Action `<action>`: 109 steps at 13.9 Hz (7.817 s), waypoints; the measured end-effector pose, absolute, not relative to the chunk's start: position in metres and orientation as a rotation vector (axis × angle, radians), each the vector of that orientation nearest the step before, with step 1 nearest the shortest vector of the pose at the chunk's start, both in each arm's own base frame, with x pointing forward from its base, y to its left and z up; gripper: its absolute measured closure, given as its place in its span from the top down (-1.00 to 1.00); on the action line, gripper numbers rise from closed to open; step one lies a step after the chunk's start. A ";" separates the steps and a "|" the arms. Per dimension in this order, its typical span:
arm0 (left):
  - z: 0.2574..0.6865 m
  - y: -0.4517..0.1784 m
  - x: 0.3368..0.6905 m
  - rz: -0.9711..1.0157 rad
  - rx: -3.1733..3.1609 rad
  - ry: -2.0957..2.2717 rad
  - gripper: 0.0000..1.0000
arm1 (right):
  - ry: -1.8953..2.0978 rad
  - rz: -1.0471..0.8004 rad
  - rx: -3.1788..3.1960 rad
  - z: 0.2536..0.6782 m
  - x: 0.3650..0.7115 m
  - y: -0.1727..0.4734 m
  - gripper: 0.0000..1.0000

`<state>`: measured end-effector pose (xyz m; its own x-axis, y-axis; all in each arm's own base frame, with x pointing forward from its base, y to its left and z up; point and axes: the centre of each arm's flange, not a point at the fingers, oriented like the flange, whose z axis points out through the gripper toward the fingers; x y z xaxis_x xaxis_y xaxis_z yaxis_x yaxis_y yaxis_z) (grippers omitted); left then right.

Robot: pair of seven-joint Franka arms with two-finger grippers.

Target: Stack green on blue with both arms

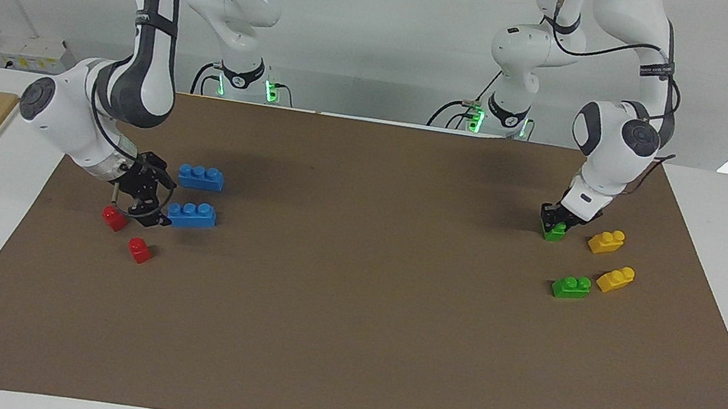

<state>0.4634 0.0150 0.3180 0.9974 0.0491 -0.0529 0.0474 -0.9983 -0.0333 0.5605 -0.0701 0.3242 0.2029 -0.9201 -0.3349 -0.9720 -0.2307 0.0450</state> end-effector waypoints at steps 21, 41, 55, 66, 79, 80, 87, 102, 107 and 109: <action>0.387 -0.021 0.499 0.184 -3.026 -0.789 -0.31 | 1.822 0.466 -2.157 0.285 0.563 -0.086 0.26; 0.423 -0.101 0.507 0.134 -2.890 -1.249 -0.31 | 1.991 0.510 -1.904 0.383 0.616 0.080 -0.30; 0.480 -0.176 0.511 0.133 -2.489 -2.062 -0.31 | 2.144 0.429 -1.797 0.333 0.528 0.316 -0.30; 0.463 -0.272 0.497 0.115 -2.388 -2.298 -0.31 | 2.115 0.392 -1.864 0.302 0.506 0.334 -0.30; 0.396 -0.360 0.481 0.157 -2.485 -2.052 -0.31 | 2.009 0.405 -1.876 0.282 0.492 0.330 -0.30; 0.393 -0.366 0.478 0.164 -2.483 -2.038 -0.31 | 2.009 0.405 -1.876 0.282 0.492 0.330 -0.30; 0.381 -0.370 0.469 0.187 -2.367 -2.078 -0.31 | 2.001 0.403 -1.884 0.282 0.492 0.330 -0.30; 0.371 -0.370 0.473 0.111 -2.332 -2.147 -0.31 | 1.996 0.402 -1.888 0.282 0.492 0.330 -0.30; 0.370 -0.377 0.469 0.062 -2.277 -2.201 -0.31 | 1.996 0.402 -1.888 0.282 0.492 0.330 -0.30; 0.367 -0.380 0.467 0.041 -2.262 -2.216 -0.31 | 1.996 0.402 -1.888 0.282 0.492 0.330 -0.30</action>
<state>0.4668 -0.3798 0.3665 0.0208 0.9991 -0.0366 0.9998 -0.0208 -0.0001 0.4918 0.3299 0.2817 -0.0400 -0.8937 -0.4468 -0.9970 0.0653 -0.0412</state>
